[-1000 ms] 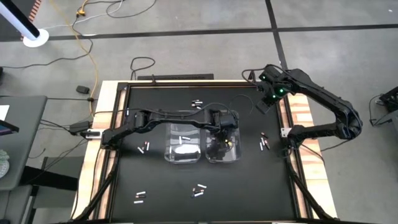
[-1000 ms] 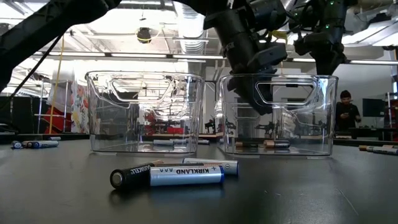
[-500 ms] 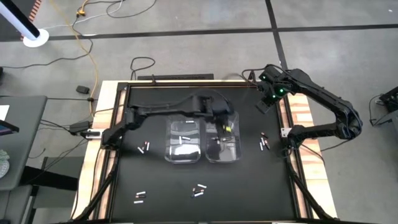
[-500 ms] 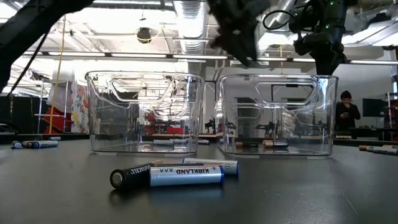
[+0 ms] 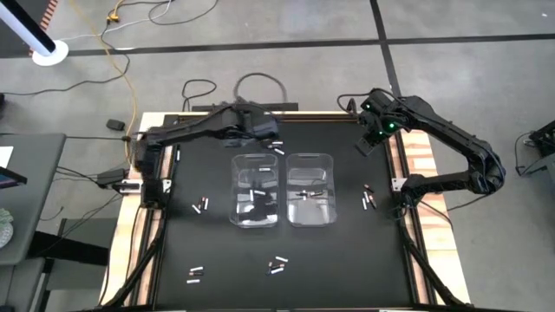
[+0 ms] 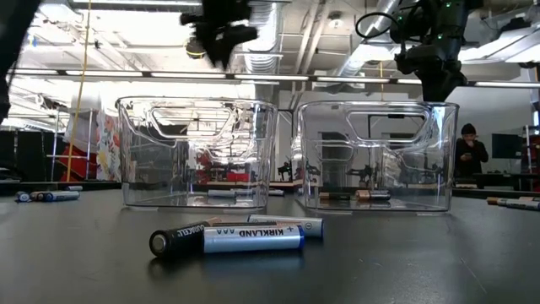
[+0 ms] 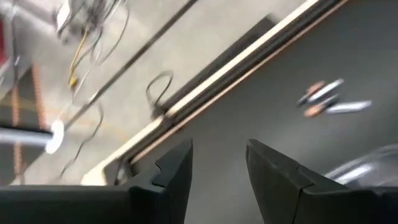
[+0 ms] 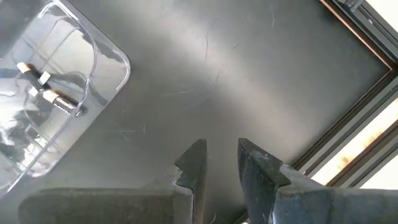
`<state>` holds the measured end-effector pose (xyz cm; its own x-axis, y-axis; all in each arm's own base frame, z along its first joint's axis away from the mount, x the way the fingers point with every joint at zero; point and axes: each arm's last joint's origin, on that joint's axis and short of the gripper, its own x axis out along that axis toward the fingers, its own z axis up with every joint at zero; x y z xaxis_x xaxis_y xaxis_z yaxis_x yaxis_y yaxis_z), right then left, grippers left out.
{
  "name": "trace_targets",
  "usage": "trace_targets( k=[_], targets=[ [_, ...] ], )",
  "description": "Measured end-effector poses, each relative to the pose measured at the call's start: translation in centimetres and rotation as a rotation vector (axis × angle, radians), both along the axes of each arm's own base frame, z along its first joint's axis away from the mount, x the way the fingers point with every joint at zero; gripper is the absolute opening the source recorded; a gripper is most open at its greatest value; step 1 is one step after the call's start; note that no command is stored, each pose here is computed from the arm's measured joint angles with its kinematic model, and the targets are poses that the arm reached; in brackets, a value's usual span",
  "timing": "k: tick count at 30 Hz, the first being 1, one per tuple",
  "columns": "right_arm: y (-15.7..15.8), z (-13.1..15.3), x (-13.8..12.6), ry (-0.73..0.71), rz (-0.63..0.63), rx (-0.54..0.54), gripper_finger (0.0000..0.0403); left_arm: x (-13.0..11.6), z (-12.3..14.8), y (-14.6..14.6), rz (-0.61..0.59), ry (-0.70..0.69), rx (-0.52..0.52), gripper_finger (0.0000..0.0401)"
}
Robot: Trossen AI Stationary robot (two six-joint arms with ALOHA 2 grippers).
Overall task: Sort batteries
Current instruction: Put the white battery into the left transparent bin
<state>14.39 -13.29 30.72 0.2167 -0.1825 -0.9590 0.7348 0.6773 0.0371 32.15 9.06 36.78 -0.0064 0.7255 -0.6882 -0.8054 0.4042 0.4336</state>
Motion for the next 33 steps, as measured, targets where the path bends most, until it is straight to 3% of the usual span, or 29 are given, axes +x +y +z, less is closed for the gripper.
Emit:
trace_targets(
  k=[5,9,15,24,33],
  targets=[
    [0.0,0.0,0.1,-0.009,-0.019,0.005,0.0107,-5.4,-3.3,0.3,0.062,-0.003,-0.093,0.0143],
    [-0.2,0.0,0.2,-0.031,-0.055,0.000,0.0107,-9.5,-5.4,0.4,0.005,-0.060,-0.215,0.0143],
    [-0.5,0.2,0.6,-0.083,-0.130,-0.011,0.0107,-13.7,-7.5,0.5,-0.038,0.028,-0.323,0.0143],
    [-0.5,0.2,0.6,-0.109,-0.230,0.010,0.0107,-14.3,-8.6,1.7,-0.198,0.237,-0.383,0.0173],
    [-0.2,0.2,0.9,-0.121,-0.266,0.025,0.0107,-12.5,-11.2,2.8,-0.334,0.446,-0.466,0.0225]
  ],
)
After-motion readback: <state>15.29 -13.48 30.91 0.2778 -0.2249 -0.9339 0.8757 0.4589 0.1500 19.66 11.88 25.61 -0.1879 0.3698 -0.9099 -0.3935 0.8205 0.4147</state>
